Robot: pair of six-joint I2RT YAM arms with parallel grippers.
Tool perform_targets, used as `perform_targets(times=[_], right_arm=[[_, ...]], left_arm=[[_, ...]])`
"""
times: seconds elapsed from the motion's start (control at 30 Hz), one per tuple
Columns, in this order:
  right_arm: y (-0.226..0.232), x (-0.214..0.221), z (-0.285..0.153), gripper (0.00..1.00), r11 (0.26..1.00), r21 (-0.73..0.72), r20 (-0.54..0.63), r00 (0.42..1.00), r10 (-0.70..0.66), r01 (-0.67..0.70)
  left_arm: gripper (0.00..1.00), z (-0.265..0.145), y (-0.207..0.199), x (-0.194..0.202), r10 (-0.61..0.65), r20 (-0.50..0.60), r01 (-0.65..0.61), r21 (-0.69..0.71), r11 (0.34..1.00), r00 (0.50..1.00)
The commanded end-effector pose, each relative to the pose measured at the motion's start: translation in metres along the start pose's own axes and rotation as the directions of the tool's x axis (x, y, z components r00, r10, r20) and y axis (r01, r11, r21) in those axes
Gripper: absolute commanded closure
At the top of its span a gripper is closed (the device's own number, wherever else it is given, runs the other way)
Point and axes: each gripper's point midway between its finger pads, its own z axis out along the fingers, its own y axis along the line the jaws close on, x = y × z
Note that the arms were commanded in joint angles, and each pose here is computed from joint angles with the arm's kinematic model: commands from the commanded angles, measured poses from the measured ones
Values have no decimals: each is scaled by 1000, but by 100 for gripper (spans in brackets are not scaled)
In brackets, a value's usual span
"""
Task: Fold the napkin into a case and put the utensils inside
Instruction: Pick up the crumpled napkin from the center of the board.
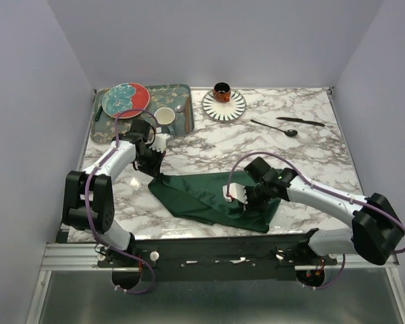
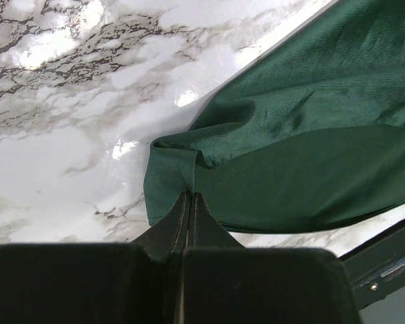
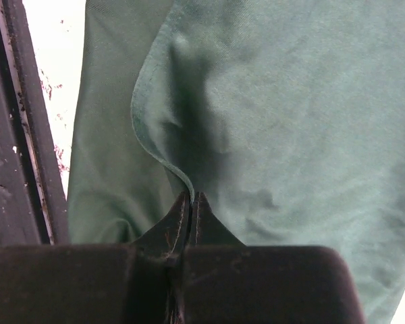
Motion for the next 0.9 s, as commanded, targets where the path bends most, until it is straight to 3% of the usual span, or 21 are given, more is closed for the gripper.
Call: perform_targets(times=[0.0,0.2,0.33,0.6,0.87], right_arm=[[-31,-20,-43,99,983,167,91,994,57,-72],[-100,-20,-142,99,861,396,266,937,226,-320],[-128,-7,-177,99,781,450,324,894,310,-433],[-152,-5,-135,99,773,298,306,823,478,-559],[-167,0,-122,99,739,286,297,789,537,-610]], left_arm=[[100,-24,-5,-12,48,75,-48,1,999,996],[100,-60,-3,-35,146,177,-135,-75,988,973],[100,-60,7,-38,166,160,-148,-119,982,973],[100,-33,22,-56,131,150,-114,-117,987,980],[100,3,38,-54,120,114,-107,-113,988,986]])
